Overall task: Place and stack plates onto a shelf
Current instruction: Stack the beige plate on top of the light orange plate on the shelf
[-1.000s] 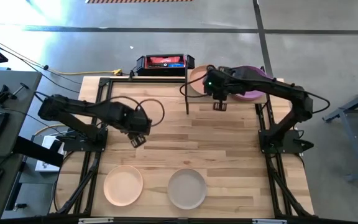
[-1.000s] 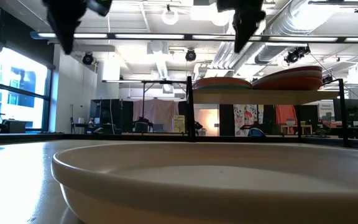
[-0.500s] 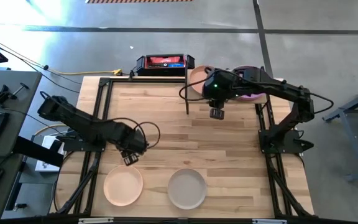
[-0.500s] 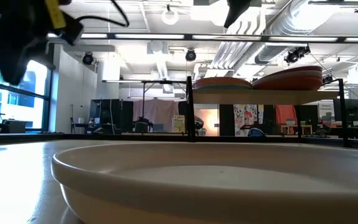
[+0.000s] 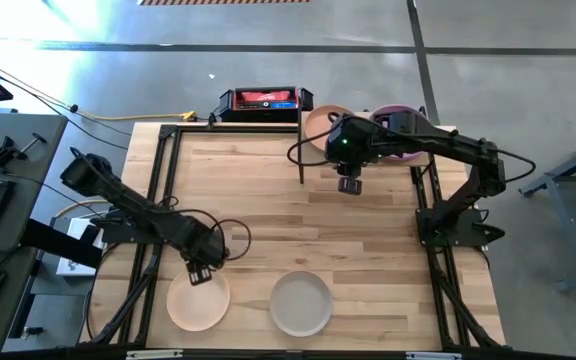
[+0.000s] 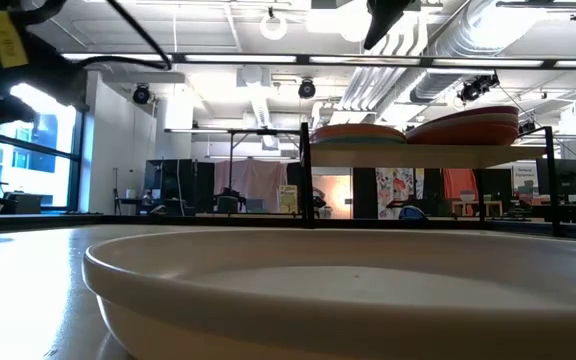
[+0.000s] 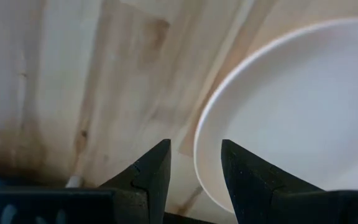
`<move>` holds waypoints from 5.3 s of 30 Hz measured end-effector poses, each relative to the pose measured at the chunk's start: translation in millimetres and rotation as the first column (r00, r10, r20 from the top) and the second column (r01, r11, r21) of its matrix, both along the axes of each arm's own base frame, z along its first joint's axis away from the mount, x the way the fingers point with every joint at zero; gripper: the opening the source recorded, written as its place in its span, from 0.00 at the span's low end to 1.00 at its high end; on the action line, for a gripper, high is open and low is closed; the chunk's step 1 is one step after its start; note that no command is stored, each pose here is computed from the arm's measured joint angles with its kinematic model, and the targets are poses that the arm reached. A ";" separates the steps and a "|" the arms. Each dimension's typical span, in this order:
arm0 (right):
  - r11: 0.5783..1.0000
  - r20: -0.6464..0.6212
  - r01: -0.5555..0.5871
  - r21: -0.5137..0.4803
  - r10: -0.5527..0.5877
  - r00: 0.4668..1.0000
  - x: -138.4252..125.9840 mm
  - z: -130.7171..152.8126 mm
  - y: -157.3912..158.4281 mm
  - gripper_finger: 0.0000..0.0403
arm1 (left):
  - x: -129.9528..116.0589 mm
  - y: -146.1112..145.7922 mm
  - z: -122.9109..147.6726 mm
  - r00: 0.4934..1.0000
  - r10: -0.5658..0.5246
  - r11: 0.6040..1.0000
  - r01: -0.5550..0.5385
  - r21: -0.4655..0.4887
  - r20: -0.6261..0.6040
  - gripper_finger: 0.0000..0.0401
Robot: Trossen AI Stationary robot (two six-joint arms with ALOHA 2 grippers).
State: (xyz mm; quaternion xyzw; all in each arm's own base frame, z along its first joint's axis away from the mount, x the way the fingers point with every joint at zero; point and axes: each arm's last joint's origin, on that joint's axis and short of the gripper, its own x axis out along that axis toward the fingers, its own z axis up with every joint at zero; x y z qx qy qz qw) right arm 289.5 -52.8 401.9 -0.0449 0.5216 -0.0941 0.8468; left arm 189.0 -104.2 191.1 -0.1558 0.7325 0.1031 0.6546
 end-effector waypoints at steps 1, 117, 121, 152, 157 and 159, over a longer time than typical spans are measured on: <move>1.000 0.000 0.000 0.000 0.000 1.000 0.0 0.0 0.1 0.24 | -1.5 -1.2 -2.5 1.000 -0.006 1.000 0.006 -0.007 -0.003 0.33; 0.947 0.045 0.223 0.229 -0.239 0.970 3.6 -0.5 16.5 0.25 | 67.3 106.3 89.0 0.849 0.252 0.947 -0.316 0.064 0.464 0.00; 0.951 0.052 0.222 0.213 -0.238 0.970 4.4 -0.2 18.7 0.25 | 71.0 122.5 106.1 0.808 0.285 0.929 -0.365 0.059 0.515 0.00; 0.940 0.095 0.308 0.146 -0.323 0.942 45.6 -27.4 -11.8 0.43 | 74.6 174.6 111.9 0.739 0.421 0.840 -0.536 0.080 0.527 0.00; 0.913 0.047 0.367 0.177 -0.381 0.924 57.3 -42.7 -11.8 0.41 | 82.9 178.9 100.4 0.765 0.415 0.846 -0.524 0.100 0.493 0.00; 0.907 0.029 0.378 0.187 -0.390 0.920 62.0 -48.7 -11.1 0.40 | 86.3 179.8 97.7 0.766 0.411 0.848 -0.520 0.101 0.494 0.00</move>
